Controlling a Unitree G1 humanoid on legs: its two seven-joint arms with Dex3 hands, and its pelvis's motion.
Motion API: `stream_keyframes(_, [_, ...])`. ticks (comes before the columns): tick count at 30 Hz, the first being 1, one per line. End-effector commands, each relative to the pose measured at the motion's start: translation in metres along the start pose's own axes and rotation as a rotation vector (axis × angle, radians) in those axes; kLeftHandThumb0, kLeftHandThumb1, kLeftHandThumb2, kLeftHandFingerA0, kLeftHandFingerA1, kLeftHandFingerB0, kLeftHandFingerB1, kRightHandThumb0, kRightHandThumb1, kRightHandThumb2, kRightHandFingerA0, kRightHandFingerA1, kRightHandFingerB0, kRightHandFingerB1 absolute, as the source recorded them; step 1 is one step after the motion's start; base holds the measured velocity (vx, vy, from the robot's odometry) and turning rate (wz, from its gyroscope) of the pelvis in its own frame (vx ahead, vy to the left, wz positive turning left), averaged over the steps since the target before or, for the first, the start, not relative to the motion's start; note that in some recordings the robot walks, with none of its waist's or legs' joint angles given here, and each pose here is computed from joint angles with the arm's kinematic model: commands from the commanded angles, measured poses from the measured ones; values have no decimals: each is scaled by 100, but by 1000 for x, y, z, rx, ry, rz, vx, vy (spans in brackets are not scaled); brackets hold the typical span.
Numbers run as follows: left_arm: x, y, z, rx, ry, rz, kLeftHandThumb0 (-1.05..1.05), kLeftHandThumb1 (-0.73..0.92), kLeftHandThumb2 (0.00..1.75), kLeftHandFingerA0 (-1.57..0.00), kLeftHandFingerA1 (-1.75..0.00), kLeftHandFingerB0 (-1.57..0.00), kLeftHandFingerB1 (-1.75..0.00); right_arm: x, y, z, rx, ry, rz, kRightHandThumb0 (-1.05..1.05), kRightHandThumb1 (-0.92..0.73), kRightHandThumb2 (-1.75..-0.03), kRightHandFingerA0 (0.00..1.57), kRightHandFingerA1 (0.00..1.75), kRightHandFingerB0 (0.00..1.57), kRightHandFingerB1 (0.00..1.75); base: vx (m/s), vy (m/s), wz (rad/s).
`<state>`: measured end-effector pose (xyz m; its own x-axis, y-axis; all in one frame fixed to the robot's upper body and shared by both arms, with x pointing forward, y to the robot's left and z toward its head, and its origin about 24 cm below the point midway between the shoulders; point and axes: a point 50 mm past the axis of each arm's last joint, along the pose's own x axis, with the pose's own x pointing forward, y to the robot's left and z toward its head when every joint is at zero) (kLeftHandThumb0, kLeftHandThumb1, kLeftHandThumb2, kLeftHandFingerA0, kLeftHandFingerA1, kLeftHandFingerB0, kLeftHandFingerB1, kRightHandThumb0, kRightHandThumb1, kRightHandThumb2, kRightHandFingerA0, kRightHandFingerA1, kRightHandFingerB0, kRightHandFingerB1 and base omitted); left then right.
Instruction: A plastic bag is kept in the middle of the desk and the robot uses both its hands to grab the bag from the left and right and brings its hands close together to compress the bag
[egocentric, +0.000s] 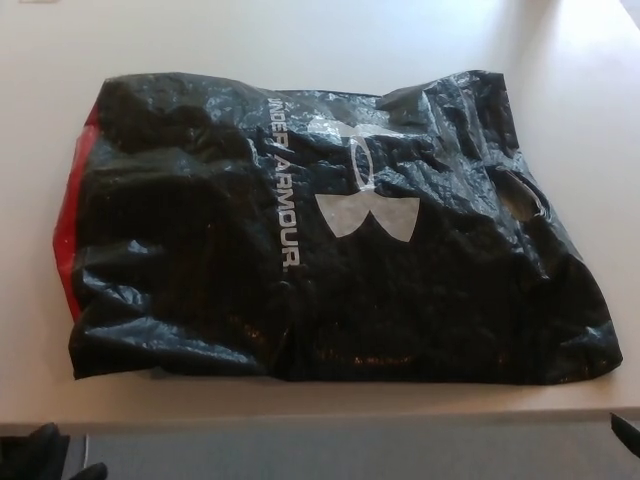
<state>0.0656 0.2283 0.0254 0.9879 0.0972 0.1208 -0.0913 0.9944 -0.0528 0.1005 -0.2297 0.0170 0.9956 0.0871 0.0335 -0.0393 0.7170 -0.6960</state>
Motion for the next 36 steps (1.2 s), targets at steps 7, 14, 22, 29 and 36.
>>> stream_keyframes(7, [5, 15, 32, 155, -327, 12, -66, 69, 96, -30, -54, -16, -45, 4, -12, 9, 32, -95, -56, -71, -50, -90, 4, 37, 4, 33, 0, 0, 0])
stream_keyframes(14, [82, 54, 88, 398, -637, 82, -72, 92, 70, -48, -43, -40, -37, 75, -59, 49, 7, -258, -200, -91, -61, -100, 0, 11, 0, 6, 0, 0, 0])
stream_keyframes(22, [154, 85, 114, 514, -628, 273, -72, 82, 65, -49, -47, -43, -40, 150, -103, 101, 156, -384, -284, -98, -64, -101, 0, 11, 0, 0, 0, 0, 0])
stream_keyframes(29, [175, 71, 101, 514, -580, 263, -72, 83, 65, -46, -49, -42, -40, 183, -107, 110, 183, -319, -273, -98, -61, -100, 0, 11, 0, 0, 0, 0, 0])
stream_keyframes(36, [198, 59, 94, 523, -544, 274, -66, 84, 65, -48, -54, -39, -43, 202, -110, 109, 147, -242, -256, -101, -62, -103, 0, 11, 0, 0, 0, 0, 0])
